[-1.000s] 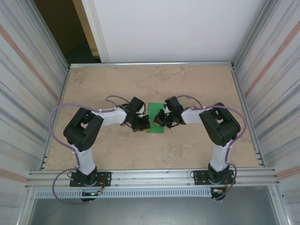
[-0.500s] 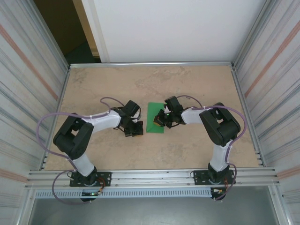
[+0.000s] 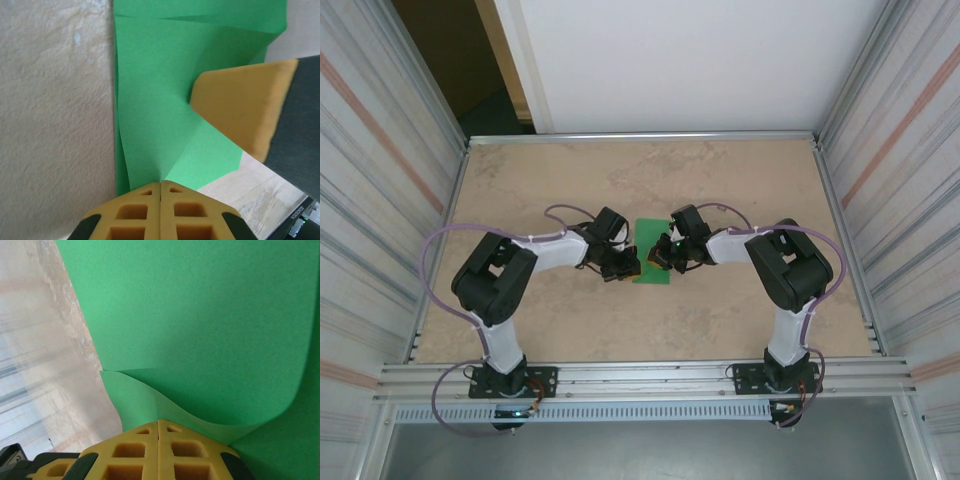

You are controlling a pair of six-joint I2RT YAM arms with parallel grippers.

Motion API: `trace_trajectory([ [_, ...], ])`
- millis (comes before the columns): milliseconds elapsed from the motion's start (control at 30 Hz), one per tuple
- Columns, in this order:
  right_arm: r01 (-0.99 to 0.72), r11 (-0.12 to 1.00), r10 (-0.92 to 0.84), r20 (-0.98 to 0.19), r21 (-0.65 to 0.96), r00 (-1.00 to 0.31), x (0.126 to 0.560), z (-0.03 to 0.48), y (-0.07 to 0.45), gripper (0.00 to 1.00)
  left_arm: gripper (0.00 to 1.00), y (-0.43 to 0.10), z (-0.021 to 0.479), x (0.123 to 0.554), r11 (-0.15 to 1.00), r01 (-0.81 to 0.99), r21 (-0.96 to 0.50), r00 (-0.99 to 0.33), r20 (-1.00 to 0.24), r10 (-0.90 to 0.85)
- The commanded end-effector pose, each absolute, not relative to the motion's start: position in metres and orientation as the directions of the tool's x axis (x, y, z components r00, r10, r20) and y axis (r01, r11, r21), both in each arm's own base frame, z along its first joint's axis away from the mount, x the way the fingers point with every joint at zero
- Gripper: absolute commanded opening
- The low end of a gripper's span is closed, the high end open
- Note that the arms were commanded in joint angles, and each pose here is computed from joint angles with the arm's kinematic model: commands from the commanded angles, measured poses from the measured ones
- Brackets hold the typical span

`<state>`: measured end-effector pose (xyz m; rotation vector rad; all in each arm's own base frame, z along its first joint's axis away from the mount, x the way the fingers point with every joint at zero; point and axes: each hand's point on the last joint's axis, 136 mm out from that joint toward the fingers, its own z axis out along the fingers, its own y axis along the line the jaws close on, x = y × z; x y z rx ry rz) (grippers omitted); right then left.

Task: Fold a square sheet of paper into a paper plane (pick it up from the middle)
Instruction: Fold the triangle a second time at the center of the table.

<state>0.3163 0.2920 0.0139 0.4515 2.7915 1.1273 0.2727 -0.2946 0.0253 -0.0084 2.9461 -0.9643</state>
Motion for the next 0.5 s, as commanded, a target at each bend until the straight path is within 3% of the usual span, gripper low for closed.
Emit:
trace_trajectory([
  [0, 0.368, 0.782, 0.374, 0.095, 0.503, -0.923, 0.289, -0.039, 0.255, 0.03, 0.00, -0.301, 0.026, 0.275, 0.794, 0.003, -0.608, -0.999, -0.028, -0.017],
  [467, 0.386, 0.785, 0.391, 0.096, 0.484, -0.915, 0.289, -0.044, 0.246, 0.03, 0.00, -0.244, -0.007, 0.228, 0.883, -0.004, -0.469, -0.998, 0.062, 0.028],
])
